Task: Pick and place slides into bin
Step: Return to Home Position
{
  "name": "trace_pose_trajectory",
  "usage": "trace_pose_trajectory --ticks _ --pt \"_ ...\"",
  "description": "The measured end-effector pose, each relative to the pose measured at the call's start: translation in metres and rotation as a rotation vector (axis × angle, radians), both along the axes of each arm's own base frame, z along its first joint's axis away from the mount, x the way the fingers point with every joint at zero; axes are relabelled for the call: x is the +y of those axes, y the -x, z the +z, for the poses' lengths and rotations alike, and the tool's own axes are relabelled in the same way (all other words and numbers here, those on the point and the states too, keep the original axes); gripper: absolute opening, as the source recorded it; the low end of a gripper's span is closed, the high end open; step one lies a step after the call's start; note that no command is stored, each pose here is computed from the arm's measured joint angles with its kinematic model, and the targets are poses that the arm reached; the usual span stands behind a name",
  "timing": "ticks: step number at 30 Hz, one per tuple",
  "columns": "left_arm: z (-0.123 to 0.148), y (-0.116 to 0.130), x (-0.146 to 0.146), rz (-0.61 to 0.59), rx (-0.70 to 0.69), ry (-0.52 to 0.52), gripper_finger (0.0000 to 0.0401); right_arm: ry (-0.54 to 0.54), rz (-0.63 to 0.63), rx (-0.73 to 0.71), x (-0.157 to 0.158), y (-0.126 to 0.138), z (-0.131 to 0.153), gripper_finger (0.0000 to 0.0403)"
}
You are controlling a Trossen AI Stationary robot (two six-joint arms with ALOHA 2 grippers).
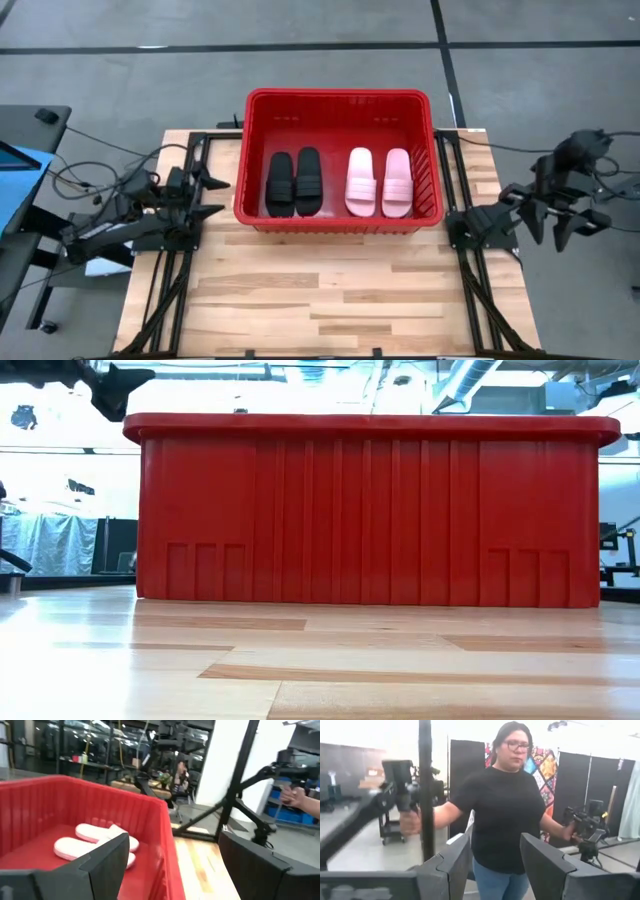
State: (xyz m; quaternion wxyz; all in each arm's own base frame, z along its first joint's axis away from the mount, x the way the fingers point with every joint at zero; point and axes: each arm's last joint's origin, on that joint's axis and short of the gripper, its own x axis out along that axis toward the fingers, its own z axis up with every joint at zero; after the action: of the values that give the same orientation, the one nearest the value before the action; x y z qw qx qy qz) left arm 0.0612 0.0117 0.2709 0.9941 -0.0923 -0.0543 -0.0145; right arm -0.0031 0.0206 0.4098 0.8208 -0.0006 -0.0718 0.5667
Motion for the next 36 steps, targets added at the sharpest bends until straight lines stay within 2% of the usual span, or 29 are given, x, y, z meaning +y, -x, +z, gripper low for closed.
trace_pose_trajectory --ticks 4,9,17,20,23,26,29,36 --pt "-0.008 0.001 -0.001 -0.020 0.000 -0.002 0.0298 -0.035 -0.002 0.015 -0.005 0.011 -0.031 0.0169" --pt "-0.015 0.003 -0.003 -0.045 0.027 -0.007 0.0298 -0.052 0.092 -0.072 -0.007 0.019 -0.075 0.0167" --pt "-0.024 0.003 -0.006 -0.174 0.106 -0.007 0.0298 0.064 0.141 0.142 0.007 -0.008 -0.112 0.0169" --pt "-0.022 0.003 -0.006 -0.180 0.099 0.041 0.0298 0.056 0.166 0.058 0.006 -0.005 -0.115 0.0169" --pt "-0.020 0.003 -0.008 -0.229 0.086 0.091 0.0298 0.056 0.186 0.074 0.008 -0.009 -0.119 0.0167" --pt "-0.011 0.004 -0.011 -0.310 0.006 0.072 0.0298 0.025 0.286 0.017 0.008 -0.006 -0.112 0.0166" --pt "0.001 0.007 -0.015 -0.374 -0.106 0.058 0.0298 0.006 0.334 0.014 0.009 -0.005 -0.108 0.0168" --pt "0.006 0.002 -0.022 -0.420 -0.189 0.093 0.0298 -0.012 0.356 0.087 0.008 -0.004 -0.107 0.0168"
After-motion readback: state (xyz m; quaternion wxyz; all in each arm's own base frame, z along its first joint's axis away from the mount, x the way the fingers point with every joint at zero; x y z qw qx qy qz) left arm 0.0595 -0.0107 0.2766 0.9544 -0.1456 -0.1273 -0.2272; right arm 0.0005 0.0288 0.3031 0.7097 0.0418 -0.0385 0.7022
